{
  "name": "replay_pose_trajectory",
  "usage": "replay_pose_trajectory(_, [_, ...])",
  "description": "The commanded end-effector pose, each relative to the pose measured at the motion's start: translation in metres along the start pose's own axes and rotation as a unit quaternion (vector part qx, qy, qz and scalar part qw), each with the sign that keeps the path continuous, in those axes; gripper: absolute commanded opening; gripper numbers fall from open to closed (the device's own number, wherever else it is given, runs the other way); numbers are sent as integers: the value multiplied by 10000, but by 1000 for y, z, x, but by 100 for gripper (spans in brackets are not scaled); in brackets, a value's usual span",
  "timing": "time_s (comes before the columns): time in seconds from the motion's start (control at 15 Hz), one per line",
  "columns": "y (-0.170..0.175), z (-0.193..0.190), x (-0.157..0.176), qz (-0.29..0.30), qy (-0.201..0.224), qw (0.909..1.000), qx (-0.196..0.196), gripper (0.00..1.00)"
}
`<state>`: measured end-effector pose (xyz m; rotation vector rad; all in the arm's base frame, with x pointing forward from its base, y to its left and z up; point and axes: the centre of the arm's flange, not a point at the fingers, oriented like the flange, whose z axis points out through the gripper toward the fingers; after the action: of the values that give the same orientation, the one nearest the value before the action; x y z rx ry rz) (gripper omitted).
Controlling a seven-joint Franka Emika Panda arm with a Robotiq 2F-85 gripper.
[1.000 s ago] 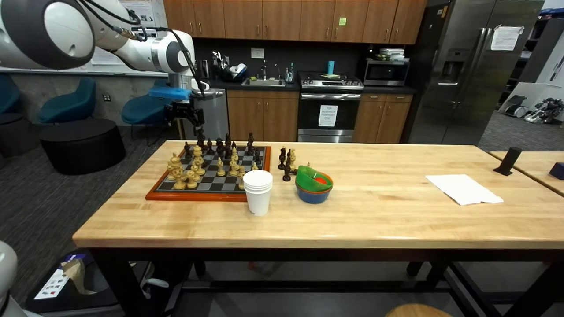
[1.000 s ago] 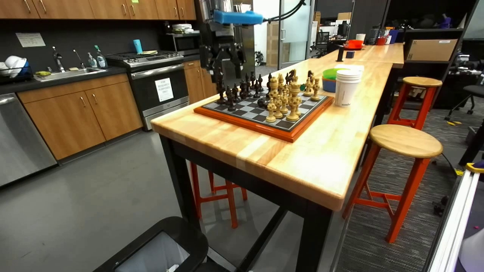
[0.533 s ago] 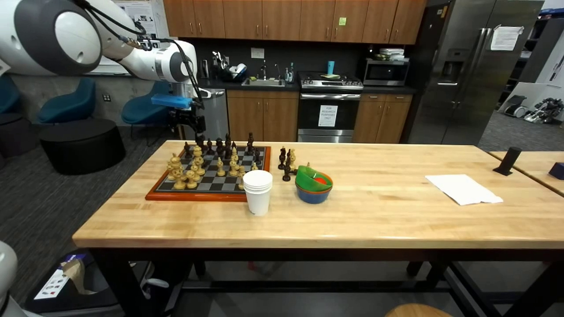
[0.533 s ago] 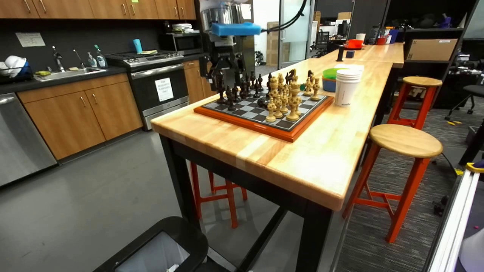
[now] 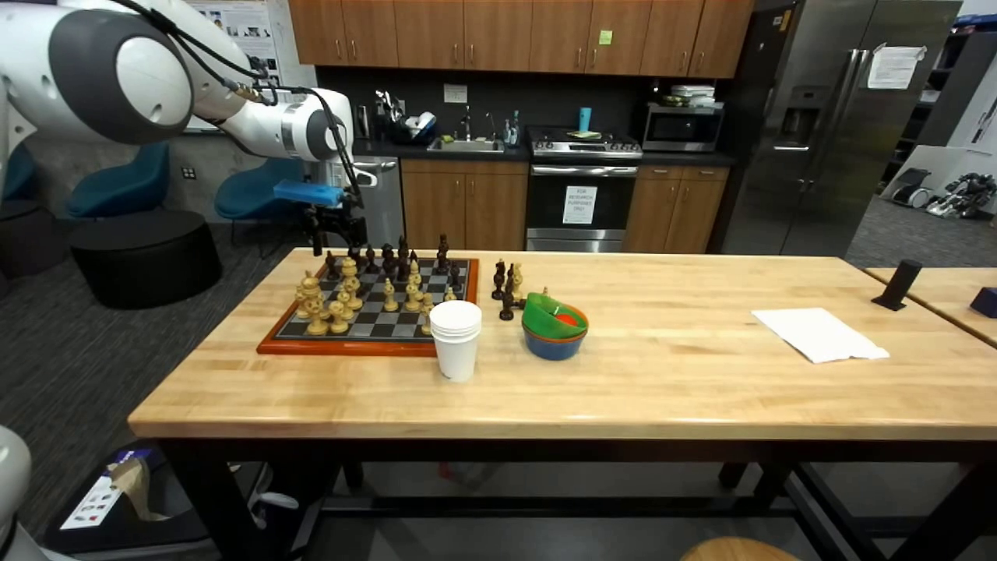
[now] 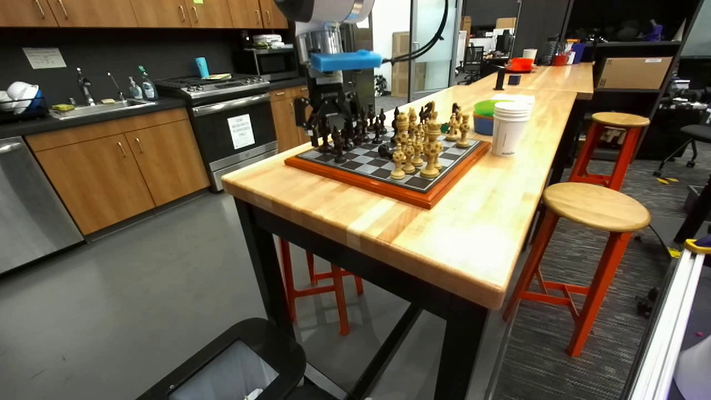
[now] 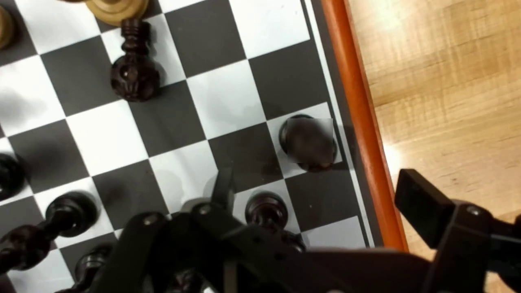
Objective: Move the dark brown chess pieces forward
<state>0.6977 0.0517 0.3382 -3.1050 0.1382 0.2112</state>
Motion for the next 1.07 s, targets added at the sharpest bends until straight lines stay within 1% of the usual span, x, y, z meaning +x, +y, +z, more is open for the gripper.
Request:
replay_pose_trajectory(0.0, [-1, 2, 5, 96, 69, 9999, -30, 100])
replay_pose_trajectory(0.73, [1, 4, 10, 108, 109, 9999, -38, 100])
replay_pose_trajectory(0.8, [1, 4, 10, 107, 111, 9999, -39, 75])
replay_pose_trajectory(0.87, [1, 5, 11, 109, 115, 9999, -45, 74])
replay_pose_trajectory(1.0, [2, 5, 11, 115, 121, 9998, -56, 61])
